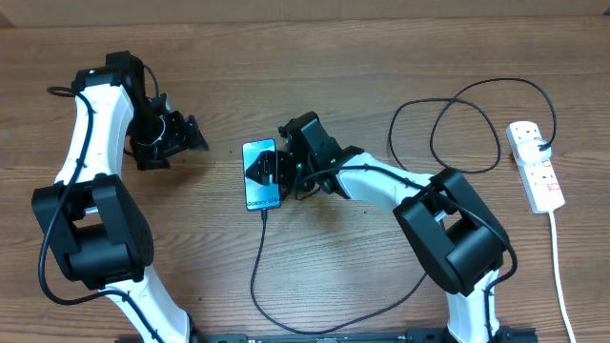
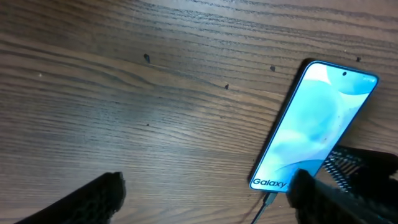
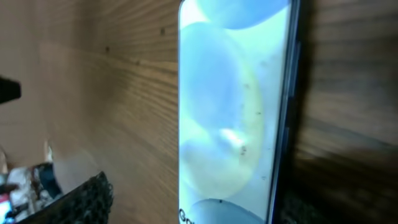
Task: Plug charger to phone and switch on socket
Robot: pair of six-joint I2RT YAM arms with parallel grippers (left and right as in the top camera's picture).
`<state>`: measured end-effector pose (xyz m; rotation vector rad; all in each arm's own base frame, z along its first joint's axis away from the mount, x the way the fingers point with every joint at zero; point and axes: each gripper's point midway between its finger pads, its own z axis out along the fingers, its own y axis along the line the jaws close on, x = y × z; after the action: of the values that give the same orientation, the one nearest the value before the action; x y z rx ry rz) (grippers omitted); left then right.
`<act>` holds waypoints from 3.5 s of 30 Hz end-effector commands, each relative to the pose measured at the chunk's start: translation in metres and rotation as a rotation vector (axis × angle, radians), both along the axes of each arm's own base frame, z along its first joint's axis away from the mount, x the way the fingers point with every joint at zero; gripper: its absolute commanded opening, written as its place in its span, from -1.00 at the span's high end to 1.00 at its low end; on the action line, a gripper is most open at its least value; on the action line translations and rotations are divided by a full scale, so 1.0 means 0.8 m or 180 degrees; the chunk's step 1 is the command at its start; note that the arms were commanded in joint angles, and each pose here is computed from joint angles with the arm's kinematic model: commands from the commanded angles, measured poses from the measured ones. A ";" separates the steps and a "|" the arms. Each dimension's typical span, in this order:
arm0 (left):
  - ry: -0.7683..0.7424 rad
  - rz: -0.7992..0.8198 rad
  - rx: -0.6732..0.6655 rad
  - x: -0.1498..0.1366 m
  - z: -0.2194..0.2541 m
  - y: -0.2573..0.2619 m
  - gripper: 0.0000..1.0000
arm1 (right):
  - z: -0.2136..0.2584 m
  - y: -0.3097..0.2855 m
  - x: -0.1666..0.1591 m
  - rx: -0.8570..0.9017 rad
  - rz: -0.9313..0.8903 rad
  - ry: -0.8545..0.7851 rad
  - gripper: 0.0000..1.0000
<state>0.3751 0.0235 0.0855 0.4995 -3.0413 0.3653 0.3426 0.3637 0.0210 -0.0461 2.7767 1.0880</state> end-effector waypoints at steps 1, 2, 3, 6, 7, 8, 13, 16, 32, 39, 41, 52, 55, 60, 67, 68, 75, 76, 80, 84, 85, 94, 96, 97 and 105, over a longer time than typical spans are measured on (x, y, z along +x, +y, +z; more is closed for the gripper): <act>-0.0008 -0.0021 0.0025 0.000 0.002 -0.002 -1.00 | -0.047 -0.052 0.007 -0.0577 -0.0286 0.0166 -0.85; -0.0010 -0.0021 0.0025 0.001 0.002 -0.002 -0.99 | -0.037 -0.054 0.010 -0.0593 -0.0274 0.0157 -0.90; -0.0018 -0.0020 0.0027 0.001 0.002 -0.002 -1.00 | -0.024 -0.057 0.014 -0.0614 -0.0261 0.0147 -0.98; -0.0088 -0.0020 0.0037 0.008 0.002 -0.001 -1.00 | 0.012 -0.074 0.020 -0.0712 -0.0183 0.0132 -1.00; -0.0115 -0.0018 0.0042 0.011 0.002 -0.001 -1.00 | 0.024 -0.084 0.019 -0.0768 -0.0174 0.0171 -1.00; -0.0142 -0.0019 0.0046 0.013 0.002 0.000 -1.00 | 0.035 -0.095 0.018 -0.0818 -0.0173 0.0216 -1.00; -0.0288 -0.0019 0.0071 0.027 0.002 0.002 -0.99 | 0.078 -0.187 0.013 -0.1289 -0.0422 0.0544 -0.99; -0.0344 -0.0018 0.0081 0.032 0.003 0.003 -0.99 | 0.093 -0.253 0.004 -0.1611 -0.0574 0.0739 -1.00; -0.0348 -0.0018 0.0081 0.033 0.003 0.003 -0.99 | 0.097 -0.578 -0.034 -0.2598 -0.2257 0.1628 -1.00; -0.0348 -0.0018 0.0081 0.033 0.003 0.003 -1.00 | 0.095 -0.678 -0.041 -0.2416 -0.3074 0.1599 -1.00; -0.0348 -0.0018 0.0081 0.033 0.003 0.003 -0.99 | 0.095 -0.704 -0.042 -0.2377 -0.3290 0.1532 -1.00; -0.0347 -0.0019 0.0081 0.032 0.003 0.003 -1.00 | 0.085 -0.798 -0.042 -0.2462 -0.3742 0.1175 -1.00; -0.0348 -0.0018 0.0081 0.033 0.003 0.003 -0.99 | 0.073 -0.805 -0.034 -0.2507 -0.3585 0.1110 -1.00; -0.0349 -0.0018 0.0081 0.033 0.003 0.003 -0.99 | 0.044 -0.802 -0.029 -0.2428 -0.3508 0.1227 -1.00; -0.0349 -0.0019 0.0082 0.033 0.003 0.003 -1.00 | 0.014 -0.797 -0.024 -0.2324 -0.3402 0.1328 -1.00; -0.0348 -0.0018 0.0081 0.033 0.003 0.003 -1.00 | 0.011 -0.794 -0.021 -0.2269 -0.3326 0.1304 -1.00; -0.0348 -0.0018 0.0081 0.033 0.003 0.003 -1.00 | 0.006 -0.786 -0.015 -0.2133 -0.3222 0.1263 -1.00; -0.0348 -0.0018 0.0081 0.033 0.003 0.003 -0.99 | 0.006 -0.785 -0.016 -0.2136 -0.3191 0.1272 -1.00; -0.0348 -0.0018 0.0081 0.033 0.003 0.003 -0.99 | 0.005 -0.782 -0.019 -0.2136 -0.3155 0.1305 -1.00; -0.0347 -0.0019 0.0081 0.032 0.003 0.003 -1.00 | 0.005 -0.780 -0.022 -0.2129 -0.3137 0.1349 -1.00; -0.0349 -0.0018 0.0081 0.033 0.003 0.003 -0.99 | 0.005 -0.779 -0.023 -0.2128 -0.3132 0.1361 -1.00; -0.0349 -0.0019 0.0082 0.033 0.003 0.003 -0.99 | 0.004 -0.769 -0.020 -0.2000 -0.3007 0.1338 -1.00; -0.0349 -0.0018 0.0081 0.033 0.003 0.003 -1.00 | 0.004 -0.769 -0.018 -0.1981 -0.3015 0.1314 -1.00; -0.0348 -0.0018 0.0081 0.033 0.003 0.003 -1.00 | 0.004 -0.770 -0.017 -0.1984 -0.3019 0.1302 -1.00; -0.0346 -0.0018 0.0081 0.032 0.003 0.003 -1.00 | 0.005 -0.772 -0.014 -0.1991 -0.3035 0.1260 -1.00</act>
<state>0.4002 0.0282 0.0858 0.5034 -3.1467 0.3738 0.3279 -0.2633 0.0274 1.4054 2.6868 -0.0837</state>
